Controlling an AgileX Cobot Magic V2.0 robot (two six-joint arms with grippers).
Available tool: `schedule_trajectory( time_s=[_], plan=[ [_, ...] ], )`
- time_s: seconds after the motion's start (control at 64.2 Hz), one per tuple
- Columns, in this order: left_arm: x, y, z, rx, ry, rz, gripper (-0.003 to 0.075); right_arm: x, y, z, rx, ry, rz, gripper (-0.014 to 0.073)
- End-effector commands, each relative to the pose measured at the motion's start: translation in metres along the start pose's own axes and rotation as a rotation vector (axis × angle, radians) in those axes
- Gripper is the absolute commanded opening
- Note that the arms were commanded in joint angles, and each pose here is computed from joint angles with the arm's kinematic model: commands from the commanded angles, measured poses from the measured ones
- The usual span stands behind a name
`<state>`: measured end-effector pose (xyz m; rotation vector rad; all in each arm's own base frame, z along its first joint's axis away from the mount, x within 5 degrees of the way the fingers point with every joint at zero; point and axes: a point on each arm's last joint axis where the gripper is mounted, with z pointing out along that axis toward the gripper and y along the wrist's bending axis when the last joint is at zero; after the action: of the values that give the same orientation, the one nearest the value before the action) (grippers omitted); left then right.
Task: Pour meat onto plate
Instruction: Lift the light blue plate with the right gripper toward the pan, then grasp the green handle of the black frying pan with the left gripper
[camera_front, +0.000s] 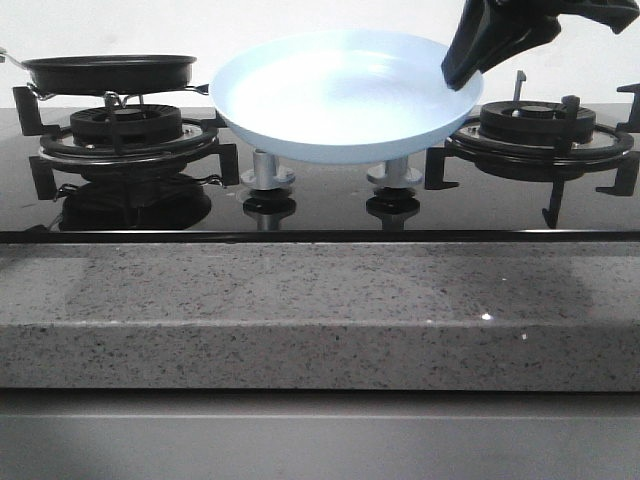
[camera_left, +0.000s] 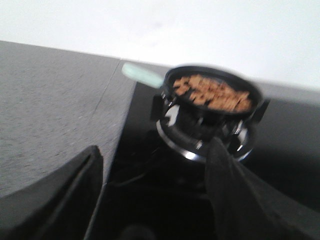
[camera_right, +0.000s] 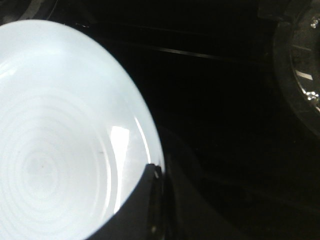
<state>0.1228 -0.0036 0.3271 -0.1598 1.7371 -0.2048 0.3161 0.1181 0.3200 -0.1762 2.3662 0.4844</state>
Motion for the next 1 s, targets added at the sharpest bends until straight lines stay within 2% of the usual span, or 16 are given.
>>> schedule_trajectory(
  time_s=[0.0, 0.14, 0.218, 0.467, 0.561, 0.81, 0.981],
  plan=[
    [-0.023, -0.003, -0.001, 0.033, -0.158, -0.216, 0.0437, -0.015, 0.008, -0.021, -0.029, -0.12, -0.003, -0.0069],
    [-0.024, 0.001, 0.018, 0.021, -0.166, -0.557, 0.0439, -0.015, 0.008, -0.021, -0.029, -0.12, -0.003, -0.0069],
    [-0.026, 0.006, 0.036, -0.022, -0.162, -0.653, 0.044, -0.015, 0.008, -0.021, -0.029, -0.12, -0.003, -0.0069],
    [-0.04, 0.005, 0.1, -0.067, -0.042, -0.664, 0.044, -0.015, 0.008, -0.021, -0.029, -0.12, -0.003, -0.0069],
    [-0.047, 0.006, 0.123, -0.058, 0.031, -0.731, 0.0436, -0.015, 0.008, -0.021, -0.029, -0.12, -0.003, -0.0069],
    [-0.061, 0.027, 0.165, -0.006, 0.177, -0.877, 0.026, -0.015, 0.008, -0.021, -0.029, -0.12, -0.003, -0.0069],
    [-0.061, 0.034, 0.188, 0.104, 0.213, -0.931, 0.0246, -0.015, 0.008, -0.021, -0.029, -0.12, -0.003, -0.0069]
  ],
)
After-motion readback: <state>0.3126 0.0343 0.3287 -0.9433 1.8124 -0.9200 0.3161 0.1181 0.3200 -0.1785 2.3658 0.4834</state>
